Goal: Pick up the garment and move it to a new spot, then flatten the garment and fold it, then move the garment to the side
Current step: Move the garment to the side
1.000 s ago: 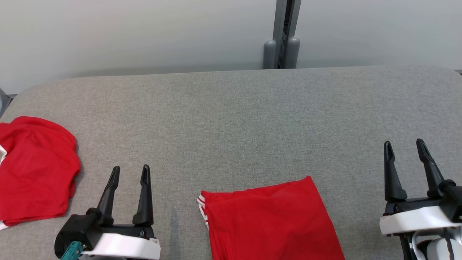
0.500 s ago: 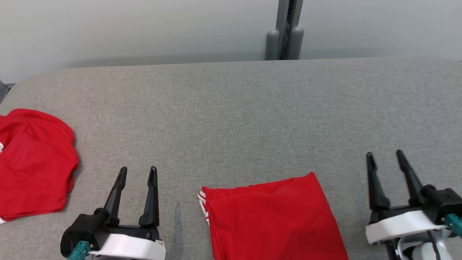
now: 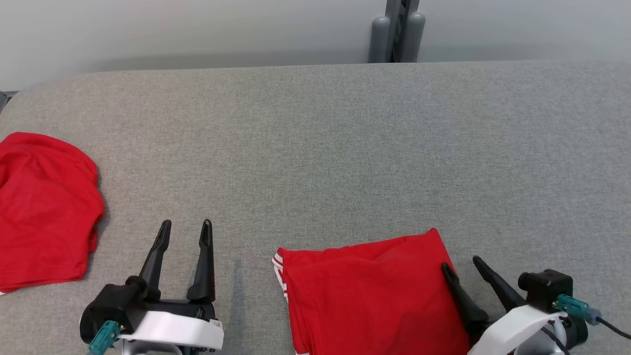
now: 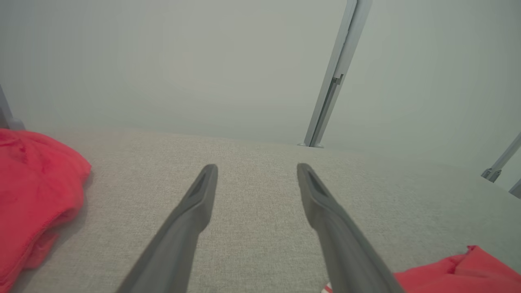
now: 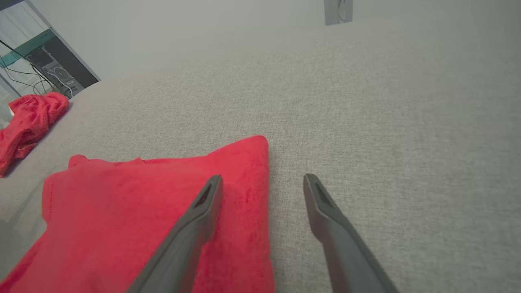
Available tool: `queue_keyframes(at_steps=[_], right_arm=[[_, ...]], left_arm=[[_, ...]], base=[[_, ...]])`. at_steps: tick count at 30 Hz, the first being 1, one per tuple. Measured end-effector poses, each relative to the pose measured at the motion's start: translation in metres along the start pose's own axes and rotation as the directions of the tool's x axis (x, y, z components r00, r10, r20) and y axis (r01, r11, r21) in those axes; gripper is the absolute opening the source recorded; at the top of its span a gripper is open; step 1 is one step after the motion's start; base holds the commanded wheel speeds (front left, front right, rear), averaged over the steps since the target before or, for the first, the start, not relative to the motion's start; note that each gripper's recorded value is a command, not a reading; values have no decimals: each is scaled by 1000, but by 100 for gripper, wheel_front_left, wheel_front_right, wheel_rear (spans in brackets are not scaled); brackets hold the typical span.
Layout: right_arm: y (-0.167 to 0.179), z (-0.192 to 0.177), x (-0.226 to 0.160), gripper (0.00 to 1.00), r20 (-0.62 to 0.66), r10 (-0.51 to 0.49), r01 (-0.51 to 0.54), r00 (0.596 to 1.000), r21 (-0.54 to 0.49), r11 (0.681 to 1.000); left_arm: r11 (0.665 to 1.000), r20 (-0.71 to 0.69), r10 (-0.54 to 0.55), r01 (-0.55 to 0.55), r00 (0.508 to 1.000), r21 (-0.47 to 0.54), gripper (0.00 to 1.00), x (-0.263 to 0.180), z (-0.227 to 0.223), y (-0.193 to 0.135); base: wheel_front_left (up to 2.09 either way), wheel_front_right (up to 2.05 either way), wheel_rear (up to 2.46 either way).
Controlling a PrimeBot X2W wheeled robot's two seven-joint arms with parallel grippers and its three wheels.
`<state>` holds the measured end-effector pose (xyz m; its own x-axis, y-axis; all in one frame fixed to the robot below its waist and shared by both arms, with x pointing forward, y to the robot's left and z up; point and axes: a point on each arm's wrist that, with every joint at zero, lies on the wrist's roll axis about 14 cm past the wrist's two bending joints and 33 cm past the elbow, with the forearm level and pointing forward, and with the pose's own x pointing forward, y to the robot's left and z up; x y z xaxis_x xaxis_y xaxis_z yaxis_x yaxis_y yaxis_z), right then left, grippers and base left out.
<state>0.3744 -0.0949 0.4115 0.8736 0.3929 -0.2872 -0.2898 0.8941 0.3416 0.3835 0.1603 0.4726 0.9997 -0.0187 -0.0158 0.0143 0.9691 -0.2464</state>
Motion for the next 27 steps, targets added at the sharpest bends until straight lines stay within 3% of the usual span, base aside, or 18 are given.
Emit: queue_keyframes(at_steps=[14, 20, 21, 22, 23, 27], right_arm=[[23, -38, -9, 100, -213, 106, -82, 971, 119, 990], [33, -44, 1, 100, -256, 152, -130, 955, 101, 986], [34, -44, 3, 45, -259, 157, -135, 953, 100, 986], [36, -45, 4, 18, -261, 162, -141, 952, 99, 985], [36, -45, 5, 0, -264, 164, -144, 950, 95, 985], [38, -47, 6, 0, -277, 175, -158, 945, 81, 984]], left_arm=[[1000, 15, 8, -8, 1000, -4, 100, 1, 5, 2], [1000, 1, 20, -20, 1000, 0, 100, 1, 0, 8], [1000, 0, 21, -21, 1000, 1, 100, 1, 0, 8], [1000, -2, 22, -22, 1000, 2, 100, 1, 0, 8], [1000, -3, 21, -21, 1000, 3, 100, 1, -1, 8], [1000, -12, -1, 2, 1000, 12, 100, 2, -4, 3]], base=[[0, 0, 0], [0, 0, 0], [0, 0, 0], [0, 0, 0], [0, 0, 0], [0, 0, 0]])
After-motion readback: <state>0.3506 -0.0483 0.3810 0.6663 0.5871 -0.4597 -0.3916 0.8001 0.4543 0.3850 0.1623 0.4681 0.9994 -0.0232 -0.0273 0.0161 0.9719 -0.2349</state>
